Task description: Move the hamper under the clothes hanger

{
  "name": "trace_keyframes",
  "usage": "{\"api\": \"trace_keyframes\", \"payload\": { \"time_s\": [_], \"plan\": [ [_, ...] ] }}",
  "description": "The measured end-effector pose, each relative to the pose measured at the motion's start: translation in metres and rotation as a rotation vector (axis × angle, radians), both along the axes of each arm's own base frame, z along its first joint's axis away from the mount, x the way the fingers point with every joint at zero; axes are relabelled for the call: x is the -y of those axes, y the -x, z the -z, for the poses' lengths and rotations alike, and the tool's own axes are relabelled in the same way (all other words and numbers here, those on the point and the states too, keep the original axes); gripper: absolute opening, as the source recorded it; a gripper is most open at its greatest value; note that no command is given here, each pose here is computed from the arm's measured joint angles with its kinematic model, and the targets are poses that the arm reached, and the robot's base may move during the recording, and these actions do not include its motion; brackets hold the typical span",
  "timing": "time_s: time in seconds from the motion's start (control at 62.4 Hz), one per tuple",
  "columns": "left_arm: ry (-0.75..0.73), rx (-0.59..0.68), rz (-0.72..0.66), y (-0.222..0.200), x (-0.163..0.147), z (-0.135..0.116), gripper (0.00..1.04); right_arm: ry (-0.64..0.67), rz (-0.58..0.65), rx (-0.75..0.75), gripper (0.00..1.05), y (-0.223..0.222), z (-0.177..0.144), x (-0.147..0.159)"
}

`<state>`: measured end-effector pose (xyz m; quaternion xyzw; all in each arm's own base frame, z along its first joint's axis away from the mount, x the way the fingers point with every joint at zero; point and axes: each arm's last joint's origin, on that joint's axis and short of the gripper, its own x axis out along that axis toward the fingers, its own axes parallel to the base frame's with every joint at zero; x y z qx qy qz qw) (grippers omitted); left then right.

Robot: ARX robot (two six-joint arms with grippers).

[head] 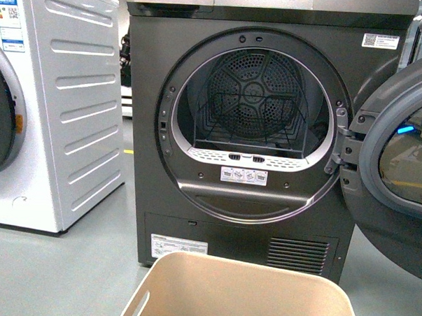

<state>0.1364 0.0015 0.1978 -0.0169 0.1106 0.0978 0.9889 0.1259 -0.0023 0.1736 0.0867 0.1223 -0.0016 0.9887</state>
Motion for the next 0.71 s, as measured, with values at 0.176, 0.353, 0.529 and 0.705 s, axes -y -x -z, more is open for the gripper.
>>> {"api": "trace_keyframes", "payload": {
  "time_s": [0.176,0.353,0.529,0.705],
  "plan": [
    [-0.083,-0.210,0.197,-0.142,0.026,-0.022,0.98,-0.021,-0.118,-0.192,0.97,-0.103,-0.004,-0.010],
    [-0.083,-0.380,0.250,-0.209,0.038,0.021,0.98,0.003,-0.123,-0.350,0.97,-0.163,0.022,-0.022],
    [-0.064,-0.527,0.332,-0.245,0.053,0.076,0.98,0.064,-0.082,-0.474,0.97,-0.211,0.060,-0.037],
    [-0.060,-0.560,0.358,-0.255,0.060,0.096,0.98,0.085,-0.056,-0.541,0.97,-0.230,0.087,-0.039]
  ]
}}
